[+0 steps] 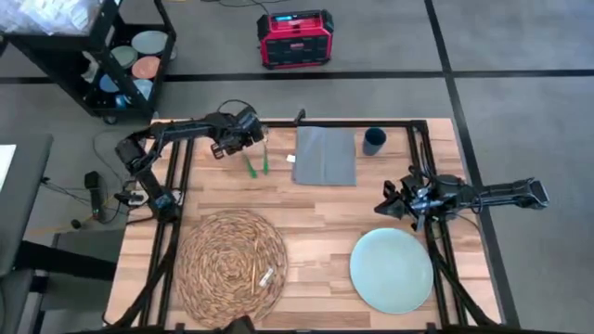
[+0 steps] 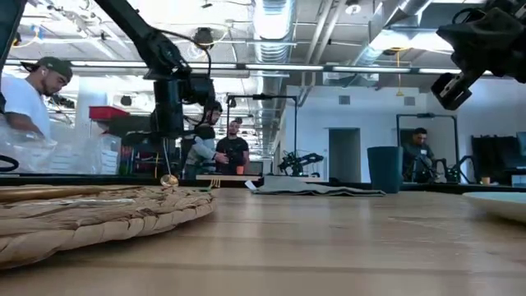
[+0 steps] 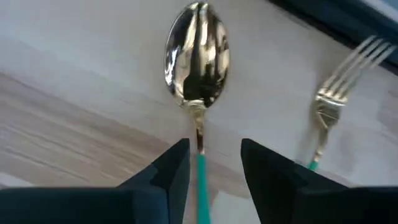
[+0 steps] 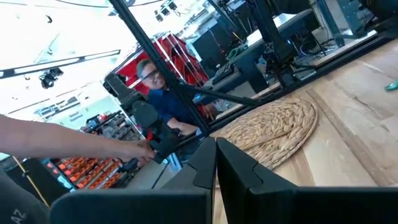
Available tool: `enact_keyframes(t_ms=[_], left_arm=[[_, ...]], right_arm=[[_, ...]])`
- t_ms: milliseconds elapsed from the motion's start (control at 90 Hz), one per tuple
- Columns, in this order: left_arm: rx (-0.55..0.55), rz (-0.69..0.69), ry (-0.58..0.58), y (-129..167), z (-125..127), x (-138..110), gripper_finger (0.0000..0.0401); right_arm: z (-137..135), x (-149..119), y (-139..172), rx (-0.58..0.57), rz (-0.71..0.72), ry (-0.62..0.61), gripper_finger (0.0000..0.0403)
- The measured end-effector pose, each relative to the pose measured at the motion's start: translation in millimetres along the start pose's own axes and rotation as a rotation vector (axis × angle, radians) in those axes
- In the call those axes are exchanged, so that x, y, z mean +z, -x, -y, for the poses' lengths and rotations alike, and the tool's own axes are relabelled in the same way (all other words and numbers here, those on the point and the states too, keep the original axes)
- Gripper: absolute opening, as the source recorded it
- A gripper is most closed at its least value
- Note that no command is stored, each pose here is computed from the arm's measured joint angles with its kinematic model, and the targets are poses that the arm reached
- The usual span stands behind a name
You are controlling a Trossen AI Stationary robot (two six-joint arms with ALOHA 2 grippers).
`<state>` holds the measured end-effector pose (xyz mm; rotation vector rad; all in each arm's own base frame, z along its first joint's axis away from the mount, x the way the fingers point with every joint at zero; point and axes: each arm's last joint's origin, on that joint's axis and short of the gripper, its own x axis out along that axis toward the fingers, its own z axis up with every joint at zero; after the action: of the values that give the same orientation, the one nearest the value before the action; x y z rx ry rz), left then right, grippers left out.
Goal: Set table place
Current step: Put the green spoon to the right of the gold table knife on the brown table mat
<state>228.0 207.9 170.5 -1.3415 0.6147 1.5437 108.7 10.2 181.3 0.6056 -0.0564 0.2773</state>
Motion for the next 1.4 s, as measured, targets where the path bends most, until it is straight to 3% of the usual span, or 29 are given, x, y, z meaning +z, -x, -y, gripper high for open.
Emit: enact_keyframes(t_ms=[156, 633, 722, 856, 1000, 1189, 1400], left_arm=[[-0.048, -0.014, 0.029, -10.5, -4.4, -4.5, 0.0128], [0.01, -0.054, 0.004, -32.3, -6.2, -7.9, 0.0123], [0.016, -0.057, 0.019, -33.0, -6.5, -8.2, 0.0097], [0.002, -0.06, 0.016, -34.2, -5.4, -8.3, 0.0016], [-0.008, -0.064, -0.001, -33.9, -3.9, -10.7, 0.0004], [-0.051, -0.075, -0.064, -20.3, -2.1, -16.9, 0.0002], [-0.111, -0.088, -0.174, 19.8, -5.3, -30.9, 0.0]], right_arm=[[0.0, 0.0, 0.0, 0.0, 0.0, 0.0, 0.0], [-0.4, 0.7, 0.0, 0.004, 0.007, 0.005, 0.0], [-0.7, 1.0, 0.0, 0.007, 0.01, 0.006, 0.0], [-0.9, 1.4, 0.0, 0.009, 0.014, 0.007, 0.0], [-0.9, 1.3, 0.0, 0.01, 0.013, 0.007, 0.0], [-0.8, 1.2, 0.0, 0.008, 0.012, 0.016, 0.0], [-0.9, 1.3, 0.0, 0.009, 0.013, 0.022, 0.0]])
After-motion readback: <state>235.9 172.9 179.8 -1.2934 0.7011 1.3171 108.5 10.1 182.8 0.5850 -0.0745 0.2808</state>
